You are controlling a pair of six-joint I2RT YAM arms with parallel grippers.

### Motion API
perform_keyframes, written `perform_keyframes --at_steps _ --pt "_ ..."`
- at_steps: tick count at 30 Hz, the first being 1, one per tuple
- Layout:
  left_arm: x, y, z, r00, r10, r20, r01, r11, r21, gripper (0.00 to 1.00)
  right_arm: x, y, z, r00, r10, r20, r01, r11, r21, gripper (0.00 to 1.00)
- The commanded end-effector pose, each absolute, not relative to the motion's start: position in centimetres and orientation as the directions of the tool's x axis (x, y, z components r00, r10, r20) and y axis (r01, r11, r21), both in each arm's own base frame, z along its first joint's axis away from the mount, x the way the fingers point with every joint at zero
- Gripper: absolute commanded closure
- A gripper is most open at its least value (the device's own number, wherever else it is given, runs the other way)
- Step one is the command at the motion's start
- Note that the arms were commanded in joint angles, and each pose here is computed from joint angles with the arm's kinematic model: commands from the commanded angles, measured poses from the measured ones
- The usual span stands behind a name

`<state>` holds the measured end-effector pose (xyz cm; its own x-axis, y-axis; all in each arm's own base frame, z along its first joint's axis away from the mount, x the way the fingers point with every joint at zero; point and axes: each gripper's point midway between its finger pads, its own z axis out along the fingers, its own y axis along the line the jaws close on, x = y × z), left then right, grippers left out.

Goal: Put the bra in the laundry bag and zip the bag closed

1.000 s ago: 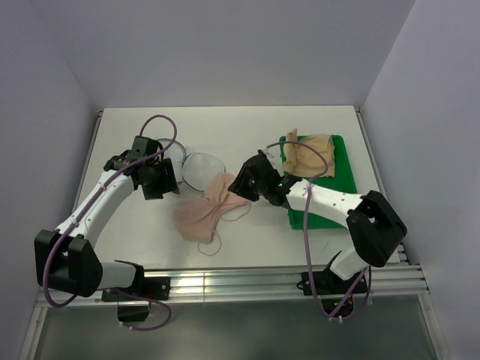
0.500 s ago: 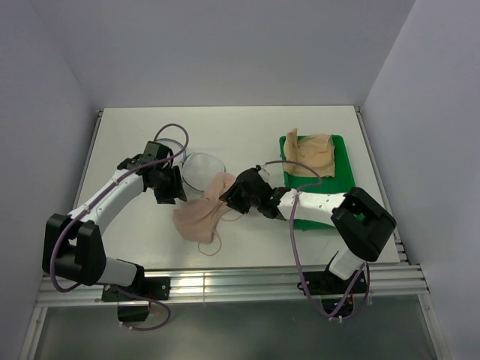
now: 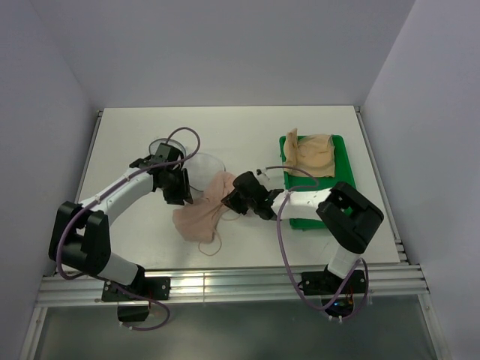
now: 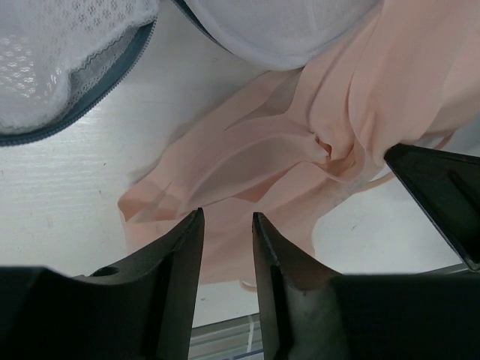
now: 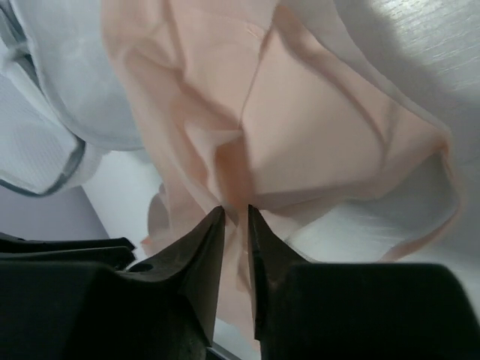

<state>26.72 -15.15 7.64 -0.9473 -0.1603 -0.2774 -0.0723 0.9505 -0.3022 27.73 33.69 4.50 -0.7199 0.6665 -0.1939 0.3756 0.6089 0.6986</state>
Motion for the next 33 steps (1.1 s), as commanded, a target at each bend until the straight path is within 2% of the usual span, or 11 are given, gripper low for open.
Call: perform_keyframes --at_steps 1,2,4,6,10,19,26,28,31,32,33 --pt "27.2 -15.5 7.0 -0.942 -0.172 -0.288 -0.077 0.946 -0.314 0.62 30.0 34.4 6.8 -0.669 0.709 -0.225 0.349 0.566 0.747 0.75" --pt "27.1 -15.3 6.5 -0.944 -0.174 -0.279 -0.085 0.948 -0.305 0.64 30.0 34.4 6.9 -0.670 0.705 -0.232 0.344 0.572 0.745 0.84" --pt "27.0 -15.1 6.1 -0.947 -0.168 -0.275 -0.084 0.952 -0.294 0.72 29.9 34.2 7.9 -0.665 0.706 -0.243 0.328 0.569 0.754 0.89" --pt "26.9 -15.0 5.6 -0.948 -0.167 -0.271 -0.087 0.955 -0.284 0.79 29.8 33.8 9.2 -0.658 0.706 -0.264 0.311 0.573 0.758 0.90" --pt "26.6 -14.7 4.5 -0.954 -0.162 -0.252 -0.093 0.960 -0.264 1.00 29.7 32.6 11.0 -0.640 0.705 -0.304 0.287 0.587 0.757 0.92" --pt "26.5 -14.3 5.1 -0.947 -0.174 -0.271 -0.102 0.960 -0.261 1.00 29.6 32.1 15.5 -0.633 0.689 -0.353 0.208 0.590 0.780 0.91" --pt "27.2 -13.6 9.1 -0.915 -0.193 -0.354 -0.100 0.959 -0.266 1.00 29.1 32.1 16.4 -0.646 0.647 -0.404 0.165 0.636 0.754 0.91" --pt "27.4 -13.4 9.8 -0.908 -0.197 -0.371 -0.101 0.960 -0.262 1.00 29.1 32.3 17.1 -0.651 0.621 -0.437 0.130 0.658 0.741 0.88" --pt "27.3 -12.8 9.9 -0.907 -0.202 -0.369 -0.110 0.961 -0.255 1.00 28.9 33.0 16.8 -0.689 0.565 -0.453 0.111 0.701 0.704 0.70" --pt "27.3 -12.5 9.8 -0.906 -0.209 -0.369 -0.117 0.960 -0.255 1.00 28.5 32.9 16.3 -0.702 0.542 -0.463 0.108 0.723 0.683 0.60" --pt "27.3 -12.4 9.8 -0.905 -0.211 -0.368 -0.120 0.959 -0.256 1.00 28.1 32.6 15.5 -0.709 0.530 -0.465 0.109 0.734 0.671 0.54"
